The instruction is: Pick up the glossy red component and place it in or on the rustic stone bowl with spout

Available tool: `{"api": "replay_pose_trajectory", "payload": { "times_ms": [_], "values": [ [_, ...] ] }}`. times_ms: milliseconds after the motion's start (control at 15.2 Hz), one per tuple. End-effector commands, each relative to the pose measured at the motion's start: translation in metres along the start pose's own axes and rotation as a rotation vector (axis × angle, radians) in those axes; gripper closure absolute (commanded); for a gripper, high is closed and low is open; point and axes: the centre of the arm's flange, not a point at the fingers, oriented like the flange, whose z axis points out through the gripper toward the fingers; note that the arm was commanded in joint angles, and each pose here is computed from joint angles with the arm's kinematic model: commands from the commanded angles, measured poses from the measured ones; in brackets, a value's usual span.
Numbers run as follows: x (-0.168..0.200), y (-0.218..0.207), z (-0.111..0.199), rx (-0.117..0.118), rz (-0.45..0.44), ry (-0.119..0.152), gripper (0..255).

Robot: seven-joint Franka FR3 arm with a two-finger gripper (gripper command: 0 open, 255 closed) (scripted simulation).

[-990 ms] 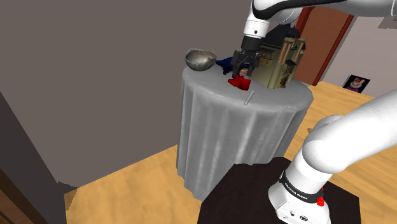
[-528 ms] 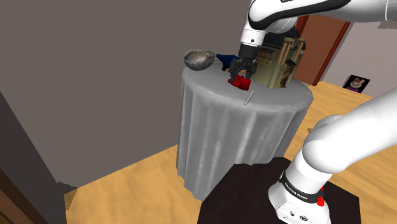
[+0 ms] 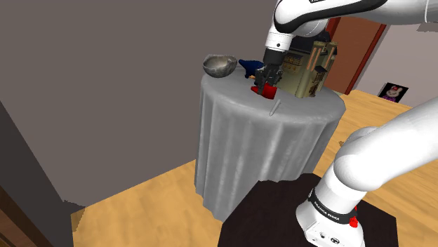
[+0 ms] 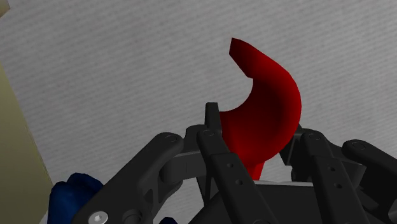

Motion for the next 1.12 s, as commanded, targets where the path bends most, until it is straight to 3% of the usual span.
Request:
{"api": "replay_pose_trajectory", "payload": {
  "times_ms": [0,330,1056],
  "values": [
    [0.000,0.000,0.000,0.000,0.000,0.000,255],
    [0.000,0.000,0.000,0.000,0.000,0.000,255],
    [-0.002,-0.005,-0.058,0.000,0.000,0.000,255]
  ]
}}
